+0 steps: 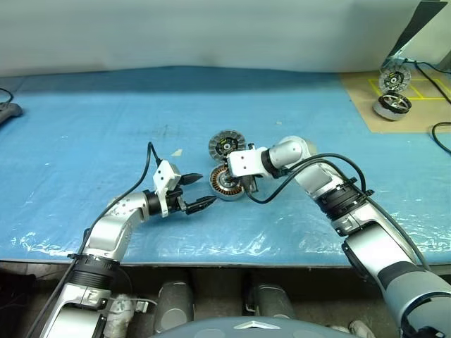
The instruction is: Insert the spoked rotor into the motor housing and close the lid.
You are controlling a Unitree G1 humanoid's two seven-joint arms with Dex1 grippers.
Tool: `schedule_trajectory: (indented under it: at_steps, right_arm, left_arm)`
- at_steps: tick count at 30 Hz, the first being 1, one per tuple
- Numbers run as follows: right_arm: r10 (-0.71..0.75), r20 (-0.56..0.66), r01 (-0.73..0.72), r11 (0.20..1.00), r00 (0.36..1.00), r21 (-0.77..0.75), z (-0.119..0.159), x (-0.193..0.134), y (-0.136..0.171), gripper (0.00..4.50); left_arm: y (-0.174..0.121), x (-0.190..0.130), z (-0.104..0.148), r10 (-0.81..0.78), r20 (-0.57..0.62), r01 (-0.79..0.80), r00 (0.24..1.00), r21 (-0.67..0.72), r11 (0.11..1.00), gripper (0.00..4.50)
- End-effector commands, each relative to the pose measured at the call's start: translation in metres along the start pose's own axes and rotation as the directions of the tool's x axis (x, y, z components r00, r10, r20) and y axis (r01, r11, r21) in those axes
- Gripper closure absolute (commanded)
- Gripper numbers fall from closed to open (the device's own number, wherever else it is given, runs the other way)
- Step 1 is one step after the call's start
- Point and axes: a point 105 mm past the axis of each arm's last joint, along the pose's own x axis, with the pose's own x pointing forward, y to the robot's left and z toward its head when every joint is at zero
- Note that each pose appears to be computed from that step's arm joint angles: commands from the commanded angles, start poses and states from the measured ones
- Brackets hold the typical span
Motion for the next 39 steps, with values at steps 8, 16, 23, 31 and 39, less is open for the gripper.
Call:
schedule_trajectory:
  at_steps: [8, 16, 23, 31, 39]
  right_arm:
    - [0.012, -0.003, -0.012, 1.0, 1.0, 0.0, -0.002, -0.003, 0.006, 4.49]
    - [-0.014, 0.137, 0.004, 0.997, 0.991, 0.074, 0.018, -0.019, -0.002, 4.49]
    - [-0.049, 0.193, 0.027, 0.993, 0.98, 0.116, 0.03, -0.029, -0.015, 4.49]
    - [0.042, 0.099, -0.041, 0.999, 0.994, -0.003, 0.023, -0.024, -0.006, 4.49]
    - [0.105, 0.047, -0.101, 0.99, 0.993, -0.097, 0.022, -0.014, -0.002, 4.49]
  left_arm:
    - [-0.002, -0.002, 0.008, -0.009, 0.026, 0.008, 1.0, 0.026, 1.0, 0.0]
    - [-0.001, -0.001, 0.009, -0.014, 0.025, 0.014, 1.0, 0.029, 0.999, 0.0]
    - [0.002, 0.001, 0.01, -0.016, 0.025, 0.015, 1.0, 0.035, 0.999, 0.0]
    - [-0.002, 0.002, 0.009, -0.036, 0.024, 0.035, 0.999, 0.022, 0.999, 0.0]
    - [-0.004, 0.002, 0.01, -0.028, 0.033, 0.027, 0.999, 0.026, 0.999, 0.0]
